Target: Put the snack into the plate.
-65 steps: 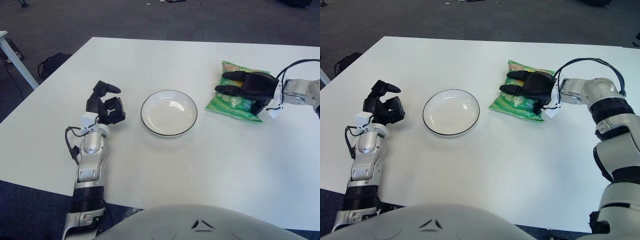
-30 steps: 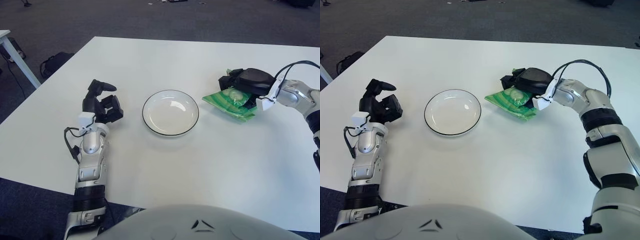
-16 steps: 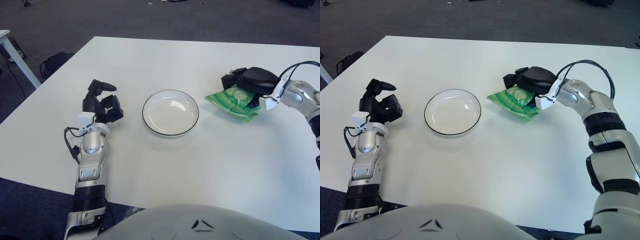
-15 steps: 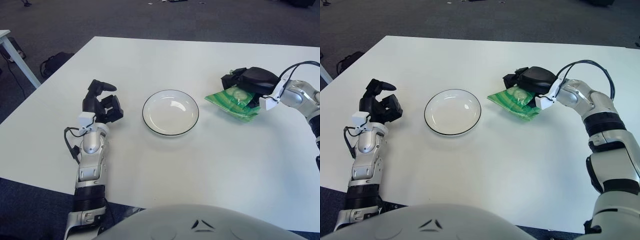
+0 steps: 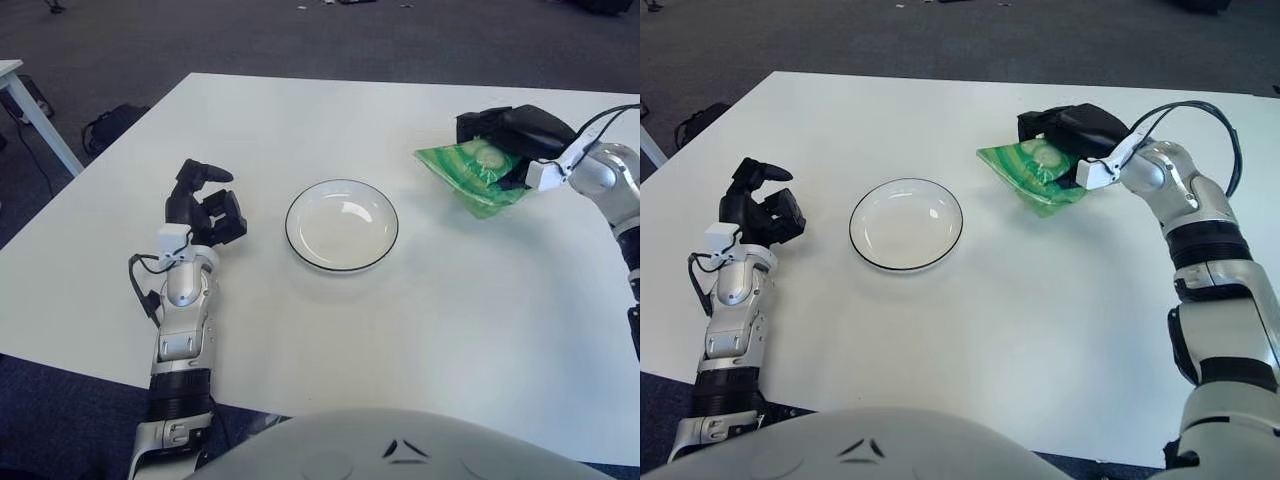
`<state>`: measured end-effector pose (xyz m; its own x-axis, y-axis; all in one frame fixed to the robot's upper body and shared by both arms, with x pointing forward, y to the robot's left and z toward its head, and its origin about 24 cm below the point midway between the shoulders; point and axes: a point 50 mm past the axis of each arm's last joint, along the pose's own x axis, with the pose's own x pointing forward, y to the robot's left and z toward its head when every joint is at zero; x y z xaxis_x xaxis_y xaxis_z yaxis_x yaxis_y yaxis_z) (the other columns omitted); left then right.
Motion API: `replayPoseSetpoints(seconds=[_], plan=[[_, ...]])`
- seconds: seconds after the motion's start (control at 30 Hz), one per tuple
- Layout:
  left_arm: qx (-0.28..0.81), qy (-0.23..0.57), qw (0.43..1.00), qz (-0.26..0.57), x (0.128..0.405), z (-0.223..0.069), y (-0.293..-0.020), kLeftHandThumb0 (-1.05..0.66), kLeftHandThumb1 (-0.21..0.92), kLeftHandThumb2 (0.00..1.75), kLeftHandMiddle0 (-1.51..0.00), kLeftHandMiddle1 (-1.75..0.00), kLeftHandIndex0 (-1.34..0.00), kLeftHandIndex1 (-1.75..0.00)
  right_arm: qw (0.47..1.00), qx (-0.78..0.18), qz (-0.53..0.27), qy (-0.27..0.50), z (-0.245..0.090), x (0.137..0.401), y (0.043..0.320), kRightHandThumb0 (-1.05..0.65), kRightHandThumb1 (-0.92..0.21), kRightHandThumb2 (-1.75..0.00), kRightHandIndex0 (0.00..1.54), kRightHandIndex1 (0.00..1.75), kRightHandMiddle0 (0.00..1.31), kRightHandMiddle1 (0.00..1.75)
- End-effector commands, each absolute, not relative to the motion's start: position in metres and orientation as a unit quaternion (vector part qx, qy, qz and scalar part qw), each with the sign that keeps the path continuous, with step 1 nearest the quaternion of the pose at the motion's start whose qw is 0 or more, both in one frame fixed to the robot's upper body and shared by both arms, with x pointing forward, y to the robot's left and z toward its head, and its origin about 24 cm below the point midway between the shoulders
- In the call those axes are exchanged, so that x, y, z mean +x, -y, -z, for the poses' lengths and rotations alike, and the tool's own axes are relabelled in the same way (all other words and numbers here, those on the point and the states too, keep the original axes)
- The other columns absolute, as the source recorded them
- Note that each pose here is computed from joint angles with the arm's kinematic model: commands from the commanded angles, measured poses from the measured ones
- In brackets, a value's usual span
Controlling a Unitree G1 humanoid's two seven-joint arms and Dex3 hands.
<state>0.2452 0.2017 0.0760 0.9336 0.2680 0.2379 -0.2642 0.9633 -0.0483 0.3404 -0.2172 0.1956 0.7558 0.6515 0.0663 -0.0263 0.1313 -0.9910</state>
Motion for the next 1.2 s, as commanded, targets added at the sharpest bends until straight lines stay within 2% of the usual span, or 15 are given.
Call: replayPoseSetpoints(seconds=[0.0, 0.2, 0.27, 0.37, 0.63, 0.8, 1.17], plan=[[-0.032, 0.06, 0.988, -0.138, 0.234, -0.043, -0.193, -0.45, 0.4, 1.2, -1.21, -1.75, -0.54, -1.75, 0.719, -0.586, -0.215, 0.305, -0.219, 0.343, 0.203, 0.0, -0.14, -1.5, 0.78, 1.64, 0.52, 1.75], [-0.03, 0.062, 0.988, -0.136, 0.235, -0.043, -0.193, -0.45, 0.41, 1.2, -1.22, -1.75, -0.54, -1.75, 0.727, -0.556, -0.166, 0.367, -0.226, 0.347, 0.178, 0.0, -0.14, -1.52, 0.73, 1.72, 0.53, 1.75], [-0.03, 0.062, 0.988, -0.135, 0.235, -0.043, -0.192, -0.45, 0.41, 1.2, -1.22, -1.75, -0.54, -1.75, 0.741, -0.538, -0.163, 0.368, -0.226, 0.348, 0.176, 0.0, -0.1, -1.56, 0.75, 1.73, 0.56, 1.75], [-0.026, 0.061, 0.989, -0.135, 0.235, -0.042, -0.192, -0.45, 0.39, 1.22, -1.23, -1.75, -0.55, -1.75, 0.752, -0.517, -0.165, 0.374, -0.227, 0.349, 0.166, 0.0, -0.04, -1.64, 0.79, 1.74, 0.61, 1.74], [-0.027, 0.057, 0.99, -0.123, 0.236, -0.041, -0.19, -0.47, 0.33, 1.29, -1.21, -1.75, -0.6, -1.75, 0.766, -0.473, -0.196, 0.389, -0.227, 0.354, 0.127, 0.0, 0.03, -1.71, 0.85, 1.75, 0.66, 1.74], [-0.028, 0.053, 0.992, -0.115, 0.235, -0.04, -0.187, -0.47, 0.35, 1.27, -1.21, -1.75, -0.59, -1.75, 0.767, -0.456, -0.22, 0.394, -0.224, 0.353, 0.115, 0.0, 0.06, -1.74, 0.87, 1.75, 0.69, 1.73], [0.011, 0.049, 0.994, -0.102, 0.234, -0.041, -0.18, -0.45, 0.42, 1.19, -1.23, -1.75, -0.53, -1.75, 0.715, -0.505, -0.239, 0.421, -0.224, 0.35, 0.081, 0.0, 0.06, -1.75, 0.87, 1.75, 0.7, 1.73]])
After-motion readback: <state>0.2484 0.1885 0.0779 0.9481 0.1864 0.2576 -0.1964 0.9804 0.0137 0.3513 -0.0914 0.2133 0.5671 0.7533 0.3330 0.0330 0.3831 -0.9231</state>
